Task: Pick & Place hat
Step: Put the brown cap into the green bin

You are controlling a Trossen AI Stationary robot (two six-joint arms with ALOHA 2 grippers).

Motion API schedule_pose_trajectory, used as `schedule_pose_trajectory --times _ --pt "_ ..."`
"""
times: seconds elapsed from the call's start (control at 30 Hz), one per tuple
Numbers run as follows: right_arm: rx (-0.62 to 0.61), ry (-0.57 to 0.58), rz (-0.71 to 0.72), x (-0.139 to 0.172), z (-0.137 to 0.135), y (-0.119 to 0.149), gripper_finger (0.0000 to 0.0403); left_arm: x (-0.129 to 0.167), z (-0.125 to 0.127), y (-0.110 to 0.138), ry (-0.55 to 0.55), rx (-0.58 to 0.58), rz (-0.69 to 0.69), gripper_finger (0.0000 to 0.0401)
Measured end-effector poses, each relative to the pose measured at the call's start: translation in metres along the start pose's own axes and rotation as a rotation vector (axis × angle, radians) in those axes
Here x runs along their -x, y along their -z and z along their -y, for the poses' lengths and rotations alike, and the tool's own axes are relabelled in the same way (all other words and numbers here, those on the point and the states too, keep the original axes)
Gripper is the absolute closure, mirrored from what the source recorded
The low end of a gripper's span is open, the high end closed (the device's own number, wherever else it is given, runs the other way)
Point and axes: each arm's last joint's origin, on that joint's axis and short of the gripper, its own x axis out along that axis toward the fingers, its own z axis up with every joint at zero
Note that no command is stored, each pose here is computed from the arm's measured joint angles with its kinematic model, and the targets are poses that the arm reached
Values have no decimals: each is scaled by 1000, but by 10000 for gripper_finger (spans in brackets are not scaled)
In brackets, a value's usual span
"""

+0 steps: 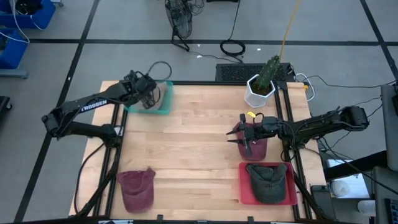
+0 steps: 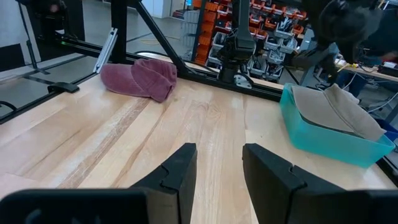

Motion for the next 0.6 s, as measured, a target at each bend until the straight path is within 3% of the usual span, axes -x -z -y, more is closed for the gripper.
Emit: schedule_pose_trajectory --times 0.2,0.37,0.6 --pt "0 0 0 0 0 0 287 -2 2 -3 288 533 22 210" --pt "-26 0 -1 0 0 0 287 -10 14 9 356 615 -70 248" --pt "-26 0 0 0 0 0 287 -34 23 27 247 632 -144 306"
